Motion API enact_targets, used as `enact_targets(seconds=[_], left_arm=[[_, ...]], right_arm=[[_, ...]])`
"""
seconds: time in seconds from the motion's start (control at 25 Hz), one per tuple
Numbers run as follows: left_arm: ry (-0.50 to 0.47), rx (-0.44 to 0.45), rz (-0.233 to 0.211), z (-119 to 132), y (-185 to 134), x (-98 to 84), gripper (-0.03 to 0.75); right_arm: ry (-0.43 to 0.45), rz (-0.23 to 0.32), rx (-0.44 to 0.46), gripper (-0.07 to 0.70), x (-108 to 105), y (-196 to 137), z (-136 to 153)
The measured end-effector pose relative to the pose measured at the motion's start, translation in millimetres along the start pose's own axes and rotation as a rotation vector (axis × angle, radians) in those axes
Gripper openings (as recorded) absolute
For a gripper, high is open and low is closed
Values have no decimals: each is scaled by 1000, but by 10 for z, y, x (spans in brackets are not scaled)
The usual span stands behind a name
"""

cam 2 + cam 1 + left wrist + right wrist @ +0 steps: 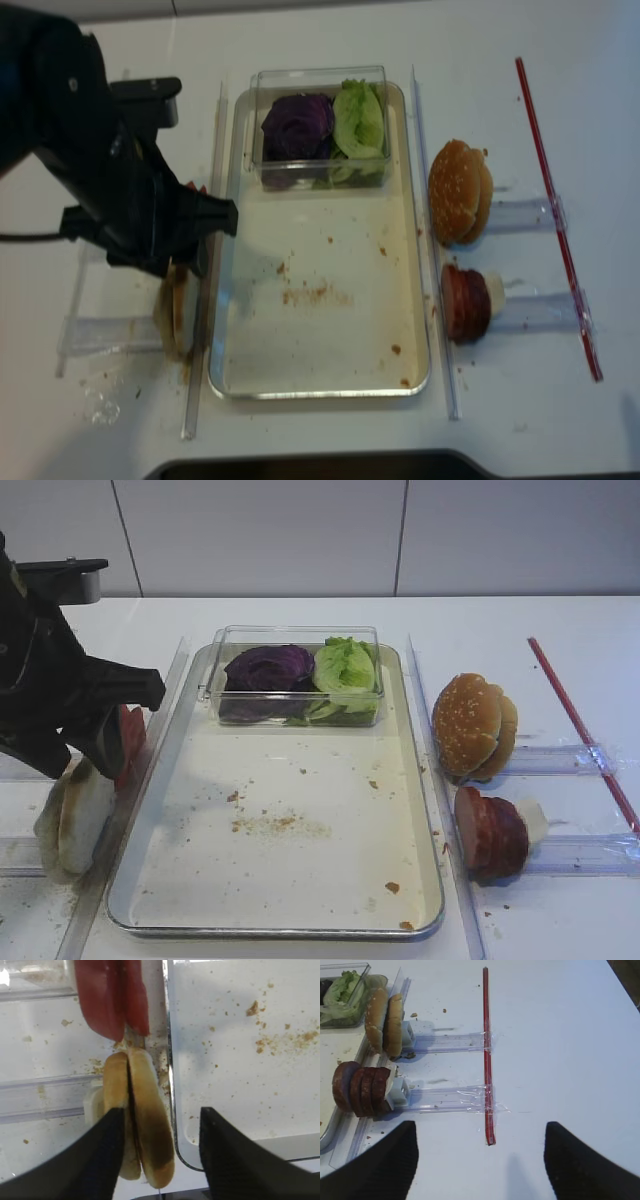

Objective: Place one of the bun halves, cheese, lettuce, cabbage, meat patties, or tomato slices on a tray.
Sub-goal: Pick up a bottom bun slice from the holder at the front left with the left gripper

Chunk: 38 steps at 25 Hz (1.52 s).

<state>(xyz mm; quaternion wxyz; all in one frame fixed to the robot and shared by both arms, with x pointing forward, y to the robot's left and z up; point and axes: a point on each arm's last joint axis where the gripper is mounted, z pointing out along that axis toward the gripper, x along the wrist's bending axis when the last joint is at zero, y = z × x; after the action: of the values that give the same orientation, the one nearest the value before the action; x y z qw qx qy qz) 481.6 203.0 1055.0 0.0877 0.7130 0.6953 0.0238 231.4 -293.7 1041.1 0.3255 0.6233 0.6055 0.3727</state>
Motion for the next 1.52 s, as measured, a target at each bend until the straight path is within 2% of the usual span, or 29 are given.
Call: enact_targets(seconds=[0.16,0.56,1.12,1.36,1.52], left_arm=[[1,1,0,4,2,0,308],[3,10,-2,4,-6,2,185],[5,15,8,4,-11,4,177],[30,85,9,131,11,-1,177],[30,84,13,121,18,-4,171]], right_arm=[[0,0,0,526,0,0,0],[0,0,0,526,0,0,0],[0,0,0,526,0,0,0],[0,0,0,526,0,0,0],[0,0,0,526,0,0,0]])
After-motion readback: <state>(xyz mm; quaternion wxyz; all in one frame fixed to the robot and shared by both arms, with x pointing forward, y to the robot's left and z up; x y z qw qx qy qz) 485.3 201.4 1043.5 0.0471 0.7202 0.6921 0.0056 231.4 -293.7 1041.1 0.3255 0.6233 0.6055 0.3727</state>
